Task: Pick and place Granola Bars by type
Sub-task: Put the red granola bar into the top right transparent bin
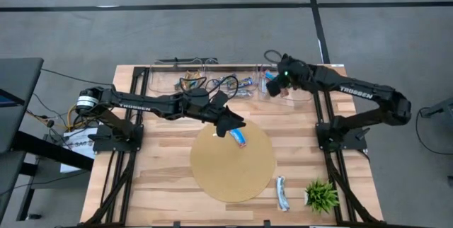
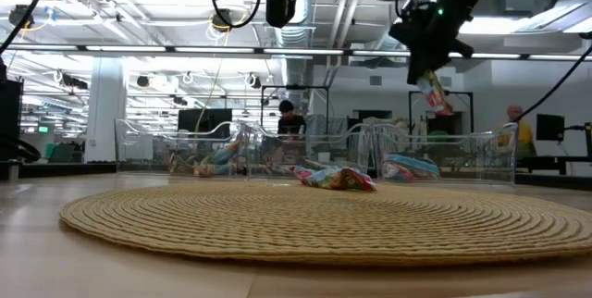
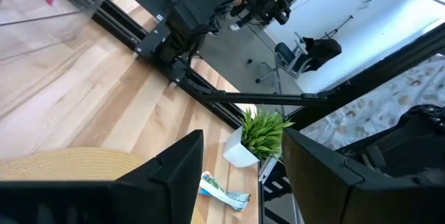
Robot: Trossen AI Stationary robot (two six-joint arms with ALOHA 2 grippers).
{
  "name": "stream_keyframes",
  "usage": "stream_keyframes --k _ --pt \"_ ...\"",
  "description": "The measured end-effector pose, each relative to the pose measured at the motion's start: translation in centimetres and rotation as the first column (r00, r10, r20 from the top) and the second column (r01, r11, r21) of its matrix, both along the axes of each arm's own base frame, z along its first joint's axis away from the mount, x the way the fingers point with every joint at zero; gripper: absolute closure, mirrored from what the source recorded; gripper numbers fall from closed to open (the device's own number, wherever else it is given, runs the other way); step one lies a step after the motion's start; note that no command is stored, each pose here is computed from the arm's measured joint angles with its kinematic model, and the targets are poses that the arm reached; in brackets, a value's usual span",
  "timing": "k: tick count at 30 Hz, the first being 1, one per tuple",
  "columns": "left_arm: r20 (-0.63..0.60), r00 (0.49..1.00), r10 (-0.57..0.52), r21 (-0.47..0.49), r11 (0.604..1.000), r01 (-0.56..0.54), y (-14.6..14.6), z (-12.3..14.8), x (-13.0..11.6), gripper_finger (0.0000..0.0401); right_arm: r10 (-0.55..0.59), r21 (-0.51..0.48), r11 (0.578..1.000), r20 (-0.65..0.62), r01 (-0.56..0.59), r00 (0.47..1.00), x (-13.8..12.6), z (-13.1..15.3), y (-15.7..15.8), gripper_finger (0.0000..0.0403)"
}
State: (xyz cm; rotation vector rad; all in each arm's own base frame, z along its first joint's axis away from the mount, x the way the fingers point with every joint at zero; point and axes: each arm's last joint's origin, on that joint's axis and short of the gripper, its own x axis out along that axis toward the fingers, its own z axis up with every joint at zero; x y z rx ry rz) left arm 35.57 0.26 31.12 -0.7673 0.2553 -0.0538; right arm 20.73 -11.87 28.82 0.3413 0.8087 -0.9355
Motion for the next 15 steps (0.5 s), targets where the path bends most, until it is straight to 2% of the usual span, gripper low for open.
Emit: stream_keyframes --k 8,15 --pt "-0.013 1.0 0.0 0.0 1.0 0.0 0.0 -0.1 0.0 0.0213 -0.093 -0.012 0.996 0.001 0.093 0.996 -1.3 0.1 -2.2 0.0355" --pt "-0.065 0.998 0.008 0.001 1.0 -0.008 0.0 -0.6 -0.1 0.0213 -0.055 -0.008 0.998 -0.002 0.055 0.998 -1.3 0.1 -2.3 0.0354"
